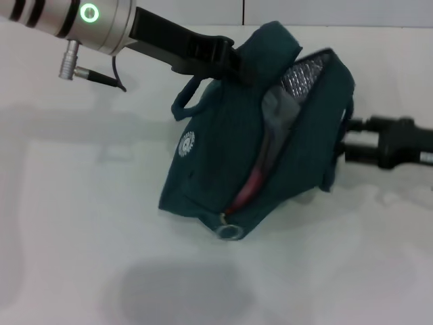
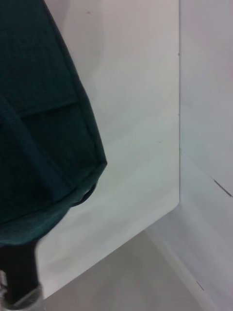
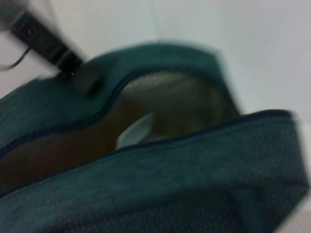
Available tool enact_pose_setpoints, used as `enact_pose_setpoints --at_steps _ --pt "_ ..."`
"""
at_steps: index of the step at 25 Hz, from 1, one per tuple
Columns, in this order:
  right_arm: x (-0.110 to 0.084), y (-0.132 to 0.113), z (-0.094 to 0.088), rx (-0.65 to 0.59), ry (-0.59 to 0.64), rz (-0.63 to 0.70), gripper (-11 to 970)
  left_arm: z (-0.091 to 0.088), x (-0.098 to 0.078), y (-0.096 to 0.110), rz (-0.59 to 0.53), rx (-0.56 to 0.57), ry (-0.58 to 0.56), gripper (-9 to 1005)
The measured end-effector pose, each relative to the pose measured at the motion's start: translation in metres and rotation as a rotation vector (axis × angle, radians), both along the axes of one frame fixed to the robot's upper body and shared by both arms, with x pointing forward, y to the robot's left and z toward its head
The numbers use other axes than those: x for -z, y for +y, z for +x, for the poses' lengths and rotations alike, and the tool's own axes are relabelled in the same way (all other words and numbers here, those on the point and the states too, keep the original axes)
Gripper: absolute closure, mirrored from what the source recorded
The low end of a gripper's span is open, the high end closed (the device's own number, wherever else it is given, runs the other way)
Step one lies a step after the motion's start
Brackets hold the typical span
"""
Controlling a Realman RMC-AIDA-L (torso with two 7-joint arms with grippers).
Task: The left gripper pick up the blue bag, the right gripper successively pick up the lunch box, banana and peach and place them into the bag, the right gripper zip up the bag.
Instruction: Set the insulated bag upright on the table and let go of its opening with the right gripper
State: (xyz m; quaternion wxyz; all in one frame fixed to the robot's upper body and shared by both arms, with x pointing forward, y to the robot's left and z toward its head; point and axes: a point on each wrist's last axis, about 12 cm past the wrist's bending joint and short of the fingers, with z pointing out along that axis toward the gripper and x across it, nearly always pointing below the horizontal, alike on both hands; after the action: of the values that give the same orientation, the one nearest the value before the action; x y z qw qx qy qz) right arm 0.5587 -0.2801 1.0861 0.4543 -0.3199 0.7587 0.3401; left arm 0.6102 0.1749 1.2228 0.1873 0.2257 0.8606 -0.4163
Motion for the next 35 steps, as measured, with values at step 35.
enact_pose_setpoints --at_steps 35 --pt "-0.001 -0.005 0.024 0.190 -0.172 0.030 278 -0.008 0.008 0.008 -0.021 0.010 0.028 941"
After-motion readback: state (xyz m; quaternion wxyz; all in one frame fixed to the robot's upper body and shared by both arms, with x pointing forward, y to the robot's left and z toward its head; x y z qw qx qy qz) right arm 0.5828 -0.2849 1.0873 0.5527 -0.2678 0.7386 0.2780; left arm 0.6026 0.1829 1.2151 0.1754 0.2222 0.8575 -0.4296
